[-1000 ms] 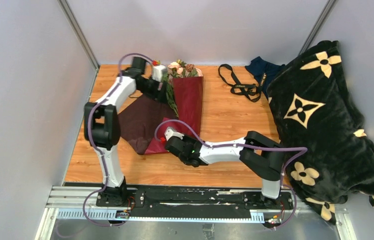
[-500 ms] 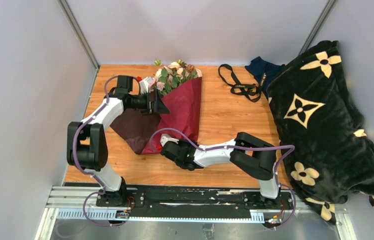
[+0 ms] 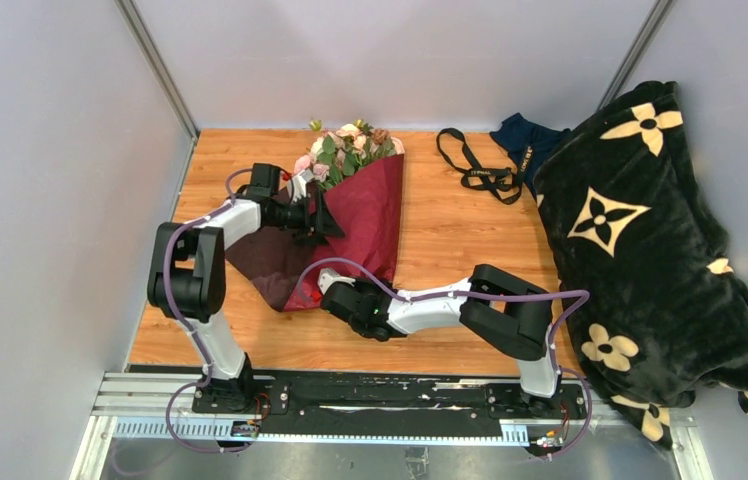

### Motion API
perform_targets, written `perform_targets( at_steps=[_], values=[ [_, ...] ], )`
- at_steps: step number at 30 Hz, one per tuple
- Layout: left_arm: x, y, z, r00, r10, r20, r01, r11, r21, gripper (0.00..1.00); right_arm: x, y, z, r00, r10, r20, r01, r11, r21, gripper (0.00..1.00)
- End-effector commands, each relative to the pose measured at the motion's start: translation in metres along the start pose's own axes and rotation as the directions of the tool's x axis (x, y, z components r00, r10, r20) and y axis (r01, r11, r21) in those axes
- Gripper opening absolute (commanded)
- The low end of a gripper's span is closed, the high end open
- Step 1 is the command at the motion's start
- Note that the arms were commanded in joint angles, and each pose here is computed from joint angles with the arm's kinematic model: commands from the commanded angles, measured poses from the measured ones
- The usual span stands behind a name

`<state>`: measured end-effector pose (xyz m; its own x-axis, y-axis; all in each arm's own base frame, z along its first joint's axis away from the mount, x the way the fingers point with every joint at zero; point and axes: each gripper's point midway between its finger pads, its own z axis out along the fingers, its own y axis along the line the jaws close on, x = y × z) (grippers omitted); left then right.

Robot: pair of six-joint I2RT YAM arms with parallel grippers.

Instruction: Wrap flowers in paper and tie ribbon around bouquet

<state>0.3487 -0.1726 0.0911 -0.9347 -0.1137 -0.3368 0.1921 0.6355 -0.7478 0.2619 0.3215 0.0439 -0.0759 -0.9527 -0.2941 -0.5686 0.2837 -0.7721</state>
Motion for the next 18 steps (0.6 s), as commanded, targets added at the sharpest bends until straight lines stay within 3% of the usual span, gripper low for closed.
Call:
perform_targets(
  at_steps=[1,4,7,9,11,16,18],
  values=[
    [-0.006,-0.009,0.018,1.0,0.008,-0.019,-0.007,0.999,0.053,0.71,-0.007,0.002,-0.002,0.999,-0.036,0.019,0.036,0.999,0.006,0.0],
    [-0.012,-0.012,0.019,1.0,0.015,-0.005,-0.014,0.997,0.071,0.47,-0.007,0.001,-0.004,0.999,-0.038,0.03,0.038,0.999,0.002,0.0],
    [-0.014,-0.017,0.017,1.0,0.025,-0.005,-0.024,0.995,0.094,0.04,-0.007,-0.001,-0.006,0.998,-0.047,0.038,0.047,0.999,0.0,0.0],
    [-0.014,-0.014,0.015,0.999,0.04,-0.007,-0.04,0.997,0.073,0.0,-0.007,-0.002,-0.007,0.998,-0.055,0.038,0.055,0.998,0.001,0.0],
    [-0.011,-0.001,0.012,0.998,0.053,-0.021,-0.053,0.998,0.014,0.0,-0.006,-0.004,-0.01,0.998,-0.057,0.039,0.057,0.998,-0.003,0.08],
    [0.005,0.052,0.003,0.994,0.054,-0.092,-0.069,0.984,-0.165,0.0,-0.001,-0.013,-0.034,0.997,-0.03,0.071,0.037,0.995,-0.096,0.48],
    [0.011,0.064,0.005,0.992,0.052,-0.111,-0.074,0.978,-0.196,0.0,0.0,-0.012,-0.049,0.995,-0.009,0.103,0.028,0.982,-0.184,0.55]
  ],
)
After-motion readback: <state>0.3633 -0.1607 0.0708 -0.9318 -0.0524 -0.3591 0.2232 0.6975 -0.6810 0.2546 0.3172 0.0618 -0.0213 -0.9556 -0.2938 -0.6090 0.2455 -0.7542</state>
